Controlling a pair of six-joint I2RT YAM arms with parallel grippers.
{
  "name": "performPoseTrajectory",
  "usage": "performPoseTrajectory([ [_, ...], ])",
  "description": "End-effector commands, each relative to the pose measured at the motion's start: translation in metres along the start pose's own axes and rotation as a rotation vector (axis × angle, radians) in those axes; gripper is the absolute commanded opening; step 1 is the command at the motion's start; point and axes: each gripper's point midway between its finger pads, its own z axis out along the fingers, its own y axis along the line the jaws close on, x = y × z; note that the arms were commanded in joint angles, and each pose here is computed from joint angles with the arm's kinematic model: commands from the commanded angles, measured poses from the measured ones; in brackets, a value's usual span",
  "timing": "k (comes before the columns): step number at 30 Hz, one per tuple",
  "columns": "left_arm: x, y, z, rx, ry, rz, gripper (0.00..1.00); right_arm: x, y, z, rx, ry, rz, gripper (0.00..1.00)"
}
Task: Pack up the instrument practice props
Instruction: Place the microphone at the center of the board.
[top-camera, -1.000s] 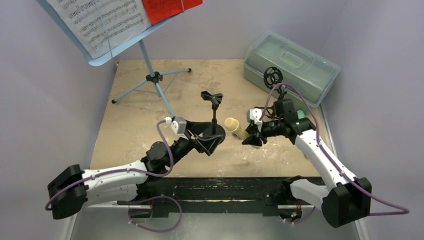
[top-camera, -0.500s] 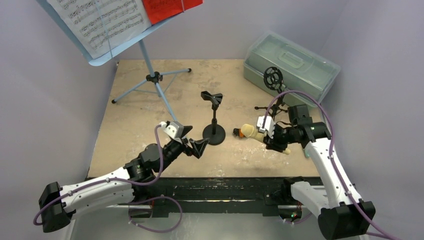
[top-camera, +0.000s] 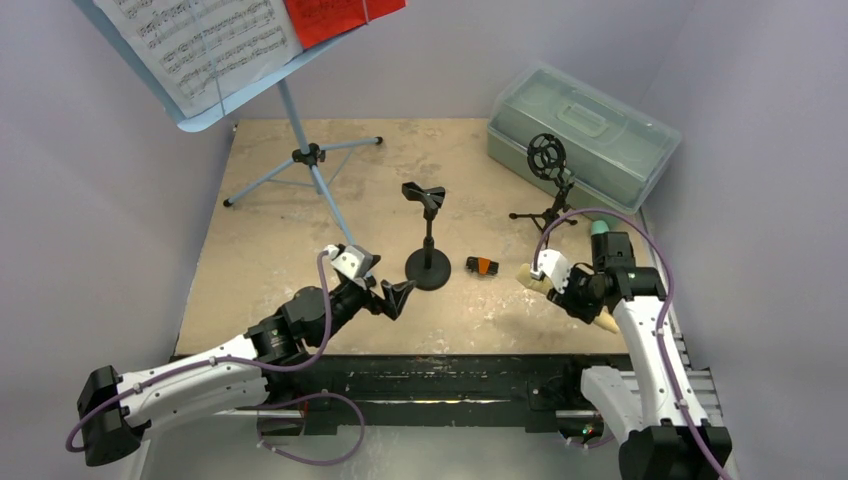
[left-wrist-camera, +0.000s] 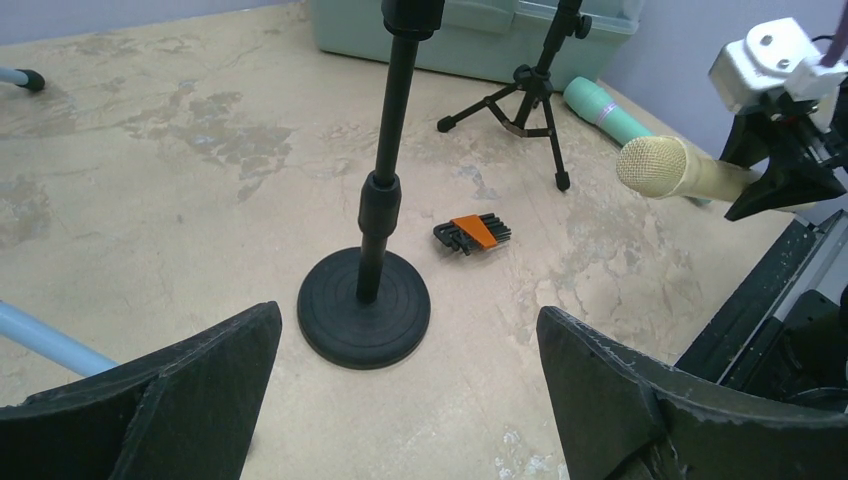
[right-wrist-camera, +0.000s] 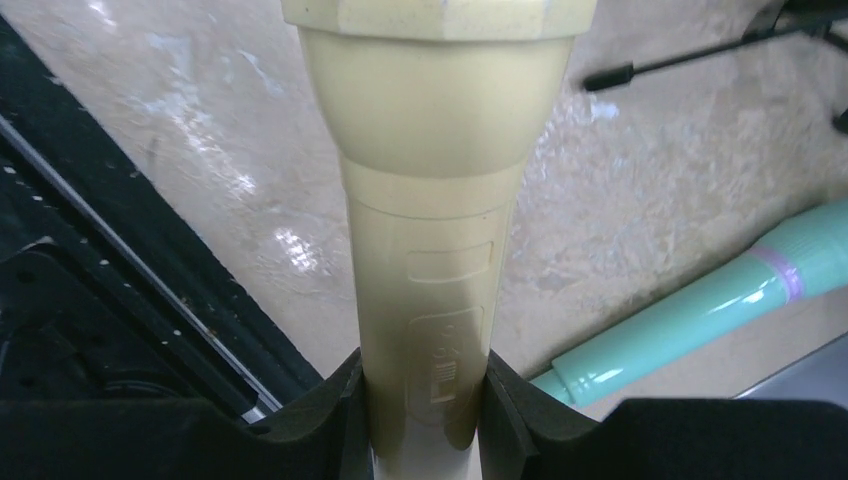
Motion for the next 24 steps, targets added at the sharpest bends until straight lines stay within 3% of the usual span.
performPoseTrajectory([
  [1,-0.027,-0.004,0.000,0.010,-0.063,-0.007,1.00,0.026,-0.035,0.003,0.147,0.089,0.050,0.00],
  [13,-0.025,-0.002,0.000,0.002,-0.062,-0.004,1.00,0.084,-0.087,-0.001,0.235,0.136,0.334,0.00],
  [24,-0.024,-0.001,0.001,-0.009,-0.057,-0.001,1.00,0.055,-0.115,0.006,0.153,-0.058,0.627,0.00],
])
